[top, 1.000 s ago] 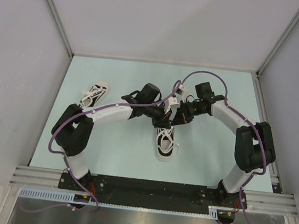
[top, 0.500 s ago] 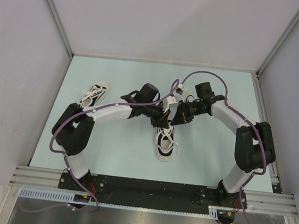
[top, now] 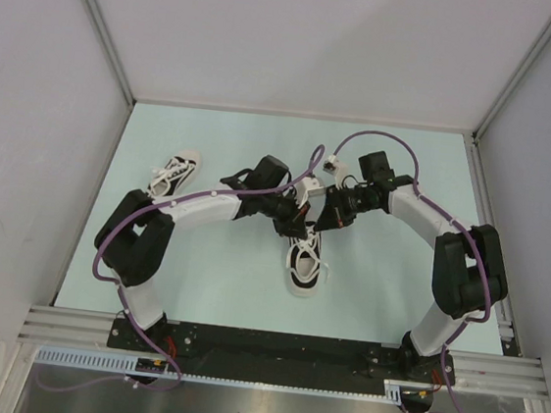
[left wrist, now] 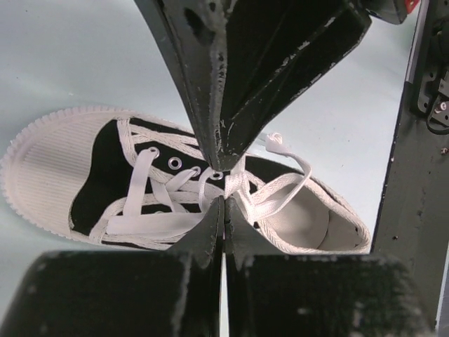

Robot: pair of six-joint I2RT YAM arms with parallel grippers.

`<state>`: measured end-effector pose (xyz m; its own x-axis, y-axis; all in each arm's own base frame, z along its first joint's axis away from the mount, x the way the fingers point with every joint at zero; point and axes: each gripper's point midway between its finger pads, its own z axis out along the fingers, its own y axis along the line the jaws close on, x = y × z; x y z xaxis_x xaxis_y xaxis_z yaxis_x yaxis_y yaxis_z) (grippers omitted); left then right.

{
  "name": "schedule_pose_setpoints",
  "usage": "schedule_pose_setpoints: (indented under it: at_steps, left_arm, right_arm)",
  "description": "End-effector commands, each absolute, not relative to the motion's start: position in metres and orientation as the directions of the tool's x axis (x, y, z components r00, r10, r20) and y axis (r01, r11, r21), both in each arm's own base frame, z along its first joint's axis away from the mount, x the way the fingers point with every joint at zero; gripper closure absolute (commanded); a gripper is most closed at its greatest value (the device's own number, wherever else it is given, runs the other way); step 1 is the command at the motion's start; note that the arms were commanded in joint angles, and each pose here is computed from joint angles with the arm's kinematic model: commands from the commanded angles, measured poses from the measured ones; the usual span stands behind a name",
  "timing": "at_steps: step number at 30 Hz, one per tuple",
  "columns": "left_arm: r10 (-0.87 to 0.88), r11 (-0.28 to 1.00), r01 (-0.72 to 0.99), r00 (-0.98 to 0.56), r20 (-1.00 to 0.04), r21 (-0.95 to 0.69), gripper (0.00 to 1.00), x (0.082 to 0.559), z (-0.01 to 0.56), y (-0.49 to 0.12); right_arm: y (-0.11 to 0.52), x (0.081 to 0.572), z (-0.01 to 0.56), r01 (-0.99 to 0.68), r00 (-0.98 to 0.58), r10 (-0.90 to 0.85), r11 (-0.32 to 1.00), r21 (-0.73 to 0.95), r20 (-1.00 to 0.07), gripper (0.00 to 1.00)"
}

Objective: Tie the shoes

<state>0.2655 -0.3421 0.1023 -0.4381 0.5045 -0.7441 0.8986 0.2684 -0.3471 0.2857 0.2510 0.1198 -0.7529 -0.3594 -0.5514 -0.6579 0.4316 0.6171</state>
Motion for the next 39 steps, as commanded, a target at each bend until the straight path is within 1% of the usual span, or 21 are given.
schedule_pose_setpoints:
  at_steps: [1, 8, 12, 16, 18, 22, 23, 26, 30, 34, 37, 39]
  left_arm:
    - [0.453, 0.292, 0.887, -0.457, -0.765, -0.357, 1.00, 0.274, 0.124, -0.347]
    - [0.437, 0.283, 0.882, -0.469, -0.767, -0.377, 1.00, 0.272, 0.125, -0.353]
    - [0.401, 0.282, 0.881, -0.469, -0.787, -0.381, 1.00, 0.271, 0.133, -0.355]
    - [0.409, 0.350, 0.852, -0.512, -0.755, -0.389, 1.00, 0.281, 0.126, -0.353]
    - [0.411, 0.363, 0.849, -0.516, -0.752, -0.385, 1.00, 0.283, 0.125, -0.353]
    - [0.371, 0.409, 0.799, -0.587, -0.720, -0.441, 1.00, 0.278, 0.120, -0.350]
    - [0.360, 0.445, 0.772, -0.619, -0.698, -0.455, 1.00, 0.277, 0.114, -0.347]
    - [0.325, 0.497, 0.719, -0.673, -0.664, -0.485, 1.00, 0.276, 0.111, -0.345]
    - [0.264, 0.541, 0.660, -0.722, -0.640, -0.522, 1.00, 0.279, 0.112, -0.346]
    - [0.215, 0.558, 0.607, -0.765, -0.608, -0.566, 1.00, 0.278, 0.113, -0.349]
    - [0.190, 0.559, 0.589, -0.776, -0.602, -0.583, 1.00, 0.277, 0.116, -0.349]
    - [0.174, 0.543, 0.597, -0.768, -0.616, -0.591, 1.00, 0.278, 0.122, -0.353]
  right_arm:
    - [0.258, 0.290, 0.143, -0.700, -0.713, -0.341, 0.397, 0.594, -0.612, 1.00]
    - [0.260, 0.289, 0.143, -0.702, -0.711, -0.343, 0.396, 0.592, -0.613, 1.00]
    - [0.259, 0.289, 0.144, -0.706, -0.707, -0.345, 0.397, 0.587, -0.617, 1.00]
    - [0.259, 0.289, 0.143, -0.707, -0.706, -0.346, 0.401, 0.583, -0.618, 1.00]
    - [0.259, 0.291, 0.144, -0.706, -0.706, -0.342, 0.408, 0.579, -0.620, 1.00]
    - [0.259, 0.293, 0.144, -0.703, -0.708, -0.337, 0.420, 0.574, -0.620, 1.00]
    - [0.259, 0.294, 0.144, -0.704, -0.707, -0.336, 0.423, 0.571, -0.623, 1.00]
    - [0.259, 0.295, 0.145, -0.702, -0.707, -0.332, 0.431, 0.567, -0.624, 1.00]
    - [0.260, 0.294, 0.143, -0.700, -0.710, -0.335, 0.432, 0.569, -0.619, 1.00]
    - [0.261, 0.293, 0.143, -0.701, -0.709, -0.338, 0.429, 0.569, -0.619, 1.00]
    - [0.263, 0.290, 0.143, -0.702, -0.710, -0.345, 0.420, 0.575, -0.614, 1.00]
    - [0.263, 0.289, 0.142, -0.699, -0.713, -0.346, 0.418, 0.581, -0.609, 1.00]
